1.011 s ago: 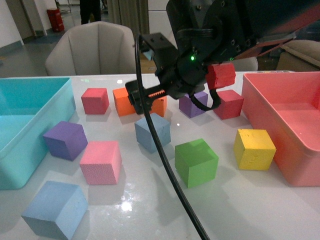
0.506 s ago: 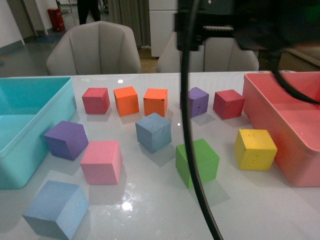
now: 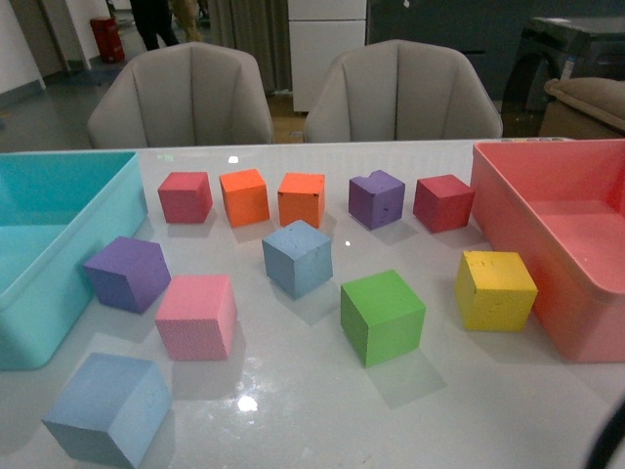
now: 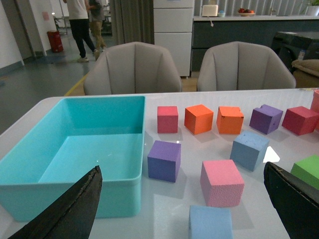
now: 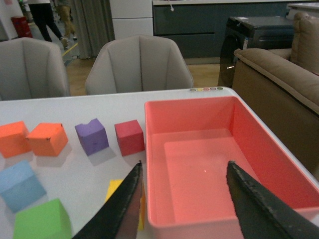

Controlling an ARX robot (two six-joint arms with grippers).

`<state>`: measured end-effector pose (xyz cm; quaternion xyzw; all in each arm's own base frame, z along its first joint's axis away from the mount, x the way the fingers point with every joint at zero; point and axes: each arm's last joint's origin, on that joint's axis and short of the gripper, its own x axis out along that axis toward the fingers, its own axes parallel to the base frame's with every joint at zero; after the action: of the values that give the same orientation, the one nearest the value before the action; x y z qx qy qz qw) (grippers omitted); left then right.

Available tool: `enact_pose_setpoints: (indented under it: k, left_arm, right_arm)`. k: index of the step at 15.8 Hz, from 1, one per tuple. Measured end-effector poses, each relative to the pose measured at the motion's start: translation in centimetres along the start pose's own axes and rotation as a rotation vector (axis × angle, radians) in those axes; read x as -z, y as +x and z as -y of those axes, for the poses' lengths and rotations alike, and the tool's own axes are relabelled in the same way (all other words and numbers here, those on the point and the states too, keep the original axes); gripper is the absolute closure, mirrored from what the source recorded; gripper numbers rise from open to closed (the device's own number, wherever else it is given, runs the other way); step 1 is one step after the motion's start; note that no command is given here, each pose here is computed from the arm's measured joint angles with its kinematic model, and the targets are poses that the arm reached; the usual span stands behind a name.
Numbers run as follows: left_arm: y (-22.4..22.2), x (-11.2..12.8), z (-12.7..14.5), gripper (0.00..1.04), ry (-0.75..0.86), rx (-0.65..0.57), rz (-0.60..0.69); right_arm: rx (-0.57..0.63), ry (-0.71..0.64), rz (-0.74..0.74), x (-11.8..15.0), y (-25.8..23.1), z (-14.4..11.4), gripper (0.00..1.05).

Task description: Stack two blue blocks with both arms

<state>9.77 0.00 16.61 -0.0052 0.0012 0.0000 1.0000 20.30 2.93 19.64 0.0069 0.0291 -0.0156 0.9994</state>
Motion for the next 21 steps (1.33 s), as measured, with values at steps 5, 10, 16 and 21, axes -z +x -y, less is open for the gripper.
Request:
enact_pose_setpoints:
  k: [5,10,16,21]
  left_arm:
    - [0.0,0.0,0.0,0.07,0.0,0.0,0.0]
    - [0.0,0.0,0.0,0.07,0.0,0.0,0.0]
    - [0.0,0.0,0.0,0.07,0.0,0.0,0.0]
    - [0.0,0.0,0.0,0.07,0.0,0.0,0.0]
  right_arm:
    - [-0.013,-0.009,0.076,0.0,-5.1,3.2,1.03]
    - [-0.028,-0.011,0.059,1.6,-6.5,3.2,1.03]
    - [-0.028,-0.011,0.056,2.5,-7.6,3.2,1.03]
    - [-0.028,-0.011,0.07,3.0,-8.5,3.3,1.03]
